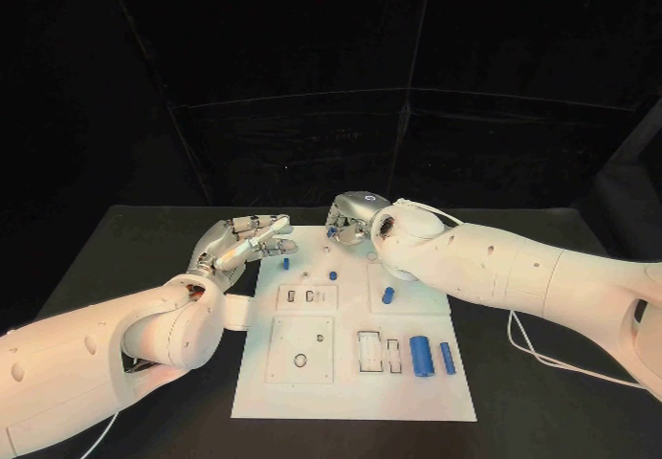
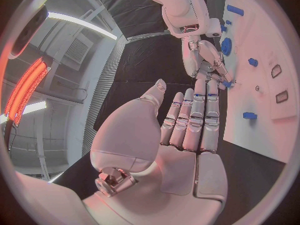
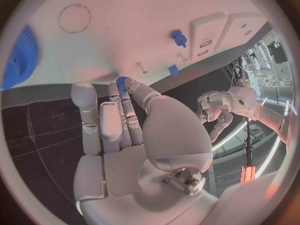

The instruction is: Assemble the parts on the task board

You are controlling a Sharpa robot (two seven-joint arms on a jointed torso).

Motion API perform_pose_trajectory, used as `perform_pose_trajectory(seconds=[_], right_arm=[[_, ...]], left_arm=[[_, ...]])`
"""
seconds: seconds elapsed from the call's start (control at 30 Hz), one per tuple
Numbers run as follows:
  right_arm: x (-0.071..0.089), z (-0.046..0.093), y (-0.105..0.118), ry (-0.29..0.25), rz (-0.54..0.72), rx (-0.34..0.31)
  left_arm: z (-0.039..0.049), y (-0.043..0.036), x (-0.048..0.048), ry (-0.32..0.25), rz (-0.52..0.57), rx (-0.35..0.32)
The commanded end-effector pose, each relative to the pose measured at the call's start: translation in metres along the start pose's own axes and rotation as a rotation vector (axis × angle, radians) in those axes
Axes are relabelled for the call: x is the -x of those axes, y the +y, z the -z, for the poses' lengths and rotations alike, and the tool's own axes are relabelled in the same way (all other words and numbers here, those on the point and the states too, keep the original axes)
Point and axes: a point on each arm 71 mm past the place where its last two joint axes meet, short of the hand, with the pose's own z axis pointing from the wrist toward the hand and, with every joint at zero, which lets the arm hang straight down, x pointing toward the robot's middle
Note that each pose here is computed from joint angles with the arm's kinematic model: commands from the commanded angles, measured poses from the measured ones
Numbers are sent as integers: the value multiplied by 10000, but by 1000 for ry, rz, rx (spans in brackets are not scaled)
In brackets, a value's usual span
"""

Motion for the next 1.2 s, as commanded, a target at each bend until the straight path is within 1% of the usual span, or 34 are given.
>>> perform_pose_trajectory(seconds=[0.03, 0.3, 0.5, 0.6, 0.7, 0.8, 0.87, 1.03, 1.07, 1.2], right_arm=[[-3, -11, 9, 13, 10, -15], [-3, -6, 16, 19, 10, -20], [38, 44, 3, -17, 0, -12], [78, 106, -27, -47, -14, -8], [160, 202, -90, -83, -37, -9], [240, 316, -173, -92, -71, -23], [282, 401, -252, -73, -95, -39], [393, 545, -465, -10, -153, -91], [415, 592, -552, 9, -167, -113], [437, 674, -750, 51, -183, -165]], left_arm=[[-4, -16, -16, 16, 2, -7], [-5, -17, -12, 15, 1, -5], [0, -20, -3, 13, 1, -5], [1, -21, 5, 13, 1, -5], [-4, -25, 30, 8, -3, -6], [-4, -28, 58, 2, -6, -7], [-4, -29, 70, 1, -6, -7], [-6, -30, 82, 0, -7, -7], [-9, -29, 87, 0, -7, -7], [-17, -24, 93, -1, -7, -7]])
